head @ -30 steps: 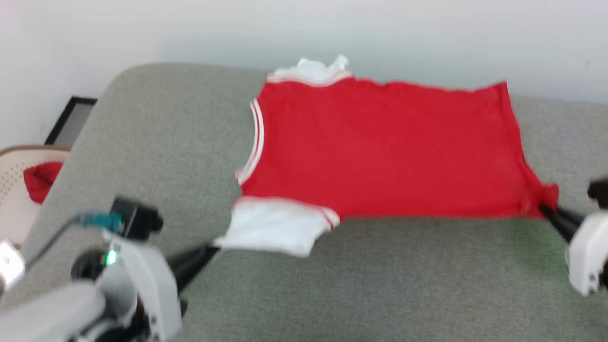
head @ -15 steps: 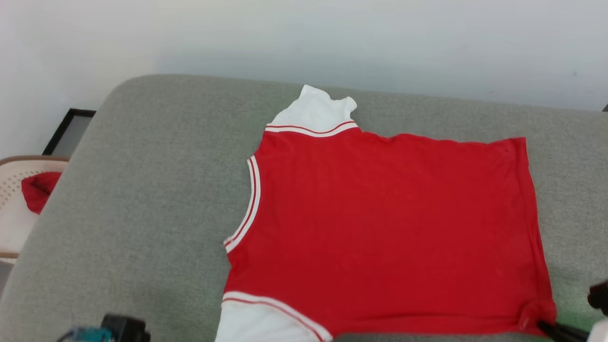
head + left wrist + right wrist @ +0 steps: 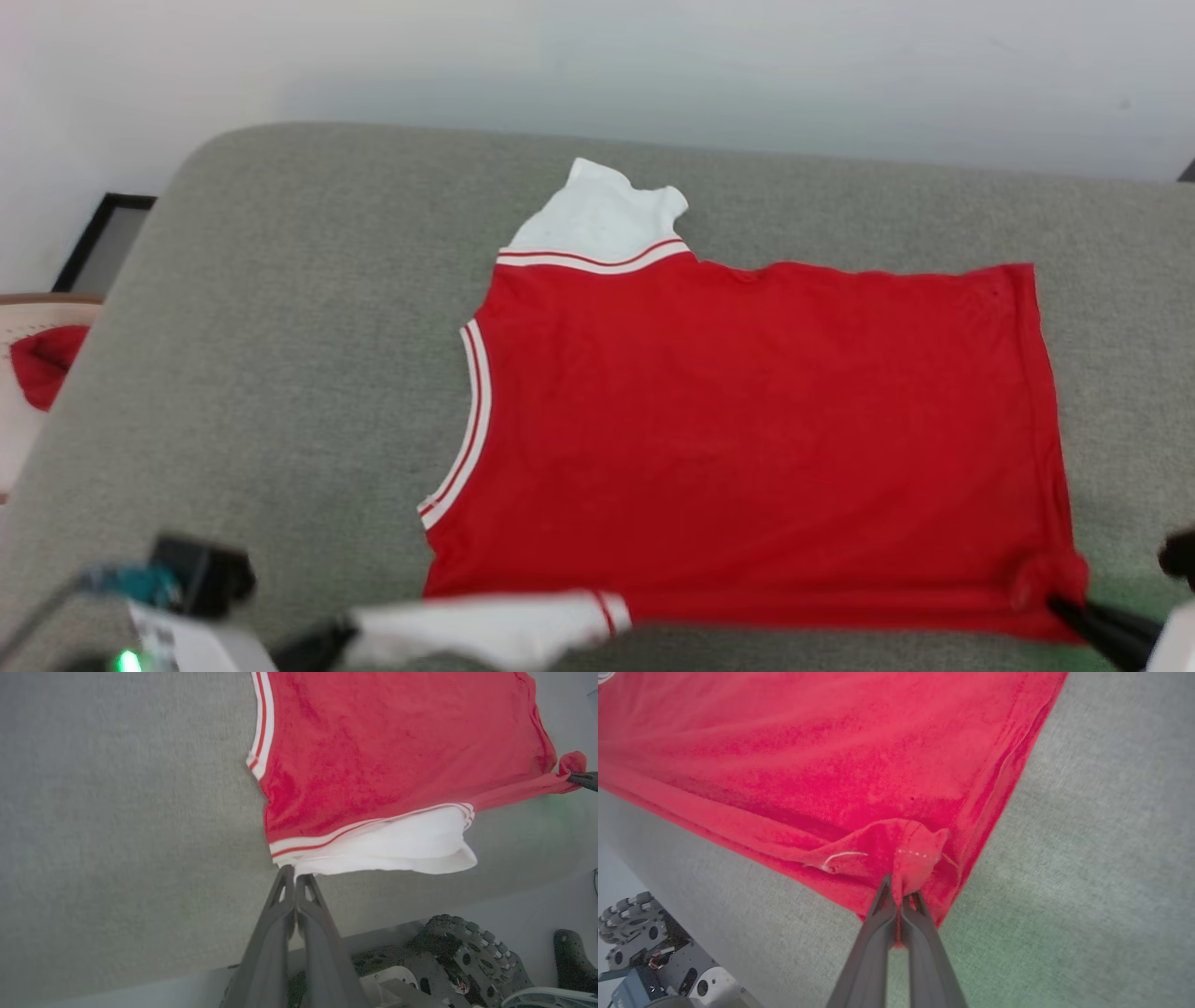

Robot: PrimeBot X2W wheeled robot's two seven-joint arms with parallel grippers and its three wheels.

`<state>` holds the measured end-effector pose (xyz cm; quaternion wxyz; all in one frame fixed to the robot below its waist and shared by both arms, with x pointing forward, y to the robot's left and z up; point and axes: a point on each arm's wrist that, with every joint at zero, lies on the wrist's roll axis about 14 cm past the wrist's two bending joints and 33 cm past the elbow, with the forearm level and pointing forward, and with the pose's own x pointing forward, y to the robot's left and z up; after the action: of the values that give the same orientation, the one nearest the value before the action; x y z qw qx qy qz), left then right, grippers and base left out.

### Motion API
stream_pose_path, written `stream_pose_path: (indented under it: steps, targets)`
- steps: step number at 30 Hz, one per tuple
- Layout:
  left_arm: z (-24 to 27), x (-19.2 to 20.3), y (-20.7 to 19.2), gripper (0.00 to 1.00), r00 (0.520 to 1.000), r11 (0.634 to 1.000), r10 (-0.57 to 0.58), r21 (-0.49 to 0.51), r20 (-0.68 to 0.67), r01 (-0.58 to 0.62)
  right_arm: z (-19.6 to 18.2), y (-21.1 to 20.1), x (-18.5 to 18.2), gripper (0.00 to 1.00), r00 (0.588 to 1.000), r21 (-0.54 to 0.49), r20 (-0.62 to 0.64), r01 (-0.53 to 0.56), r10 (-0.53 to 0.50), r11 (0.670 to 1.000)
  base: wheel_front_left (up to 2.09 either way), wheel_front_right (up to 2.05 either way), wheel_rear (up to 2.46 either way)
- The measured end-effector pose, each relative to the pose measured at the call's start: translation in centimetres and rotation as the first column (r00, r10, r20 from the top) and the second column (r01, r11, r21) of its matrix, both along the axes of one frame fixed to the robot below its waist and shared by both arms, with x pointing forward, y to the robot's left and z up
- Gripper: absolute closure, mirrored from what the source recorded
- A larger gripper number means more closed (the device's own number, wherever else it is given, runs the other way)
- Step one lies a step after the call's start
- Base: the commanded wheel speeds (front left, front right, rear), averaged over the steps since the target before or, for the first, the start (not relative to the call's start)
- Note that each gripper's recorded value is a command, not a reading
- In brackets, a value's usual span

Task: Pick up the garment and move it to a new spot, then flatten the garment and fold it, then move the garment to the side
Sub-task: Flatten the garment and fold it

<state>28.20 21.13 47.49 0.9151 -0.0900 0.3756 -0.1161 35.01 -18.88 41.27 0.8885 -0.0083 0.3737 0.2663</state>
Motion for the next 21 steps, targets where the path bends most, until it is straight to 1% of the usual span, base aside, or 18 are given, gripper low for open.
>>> stream_pose_path:
  steps: [6,9,13,18,21]
  targets:
    - [3.5,5.9,0.7,1.00,0.982,0.984,-0.133,0.132,0.134,0.115,1.9,1.1,2.9,1.00,0.997,-0.011,0.070,-0.009,0.010,1.000,0.00,0.00,0.00]
    - [4.4,8.9,0.4,1.00,0.966,0.973,-0.193,0.164,0.171,0.165,2.5,1.6,4.4,1.00,0.995,-0.013,0.095,-0.008,0.009,1.000,0.00,0.00,0.00]
    - [4.4,12.3,-0.3,1.00,0.948,0.956,-0.260,0.185,0.181,0.227,2.5,1.9,6.2,1.00,0.994,-0.039,0.105,-0.004,0.008,0.999,0.00,0.00,0.00]
    - [2.7,15.8,-0.7,1.00,0.941,0.941,-0.306,0.193,0.142,0.277,2.1,2.1,8.4,1.00,0.994,-0.070,0.107,0.000,0.008,0.998,0.00,0.00,0.00]
    - [1.4,17.4,-1.2,1.00,0.939,0.936,-0.326,0.180,0.111,0.304,1.8,2.4,9.6,1.00,0.995,-0.079,0.102,0.000,0.008,0.997,0.00,0.00,0.00]
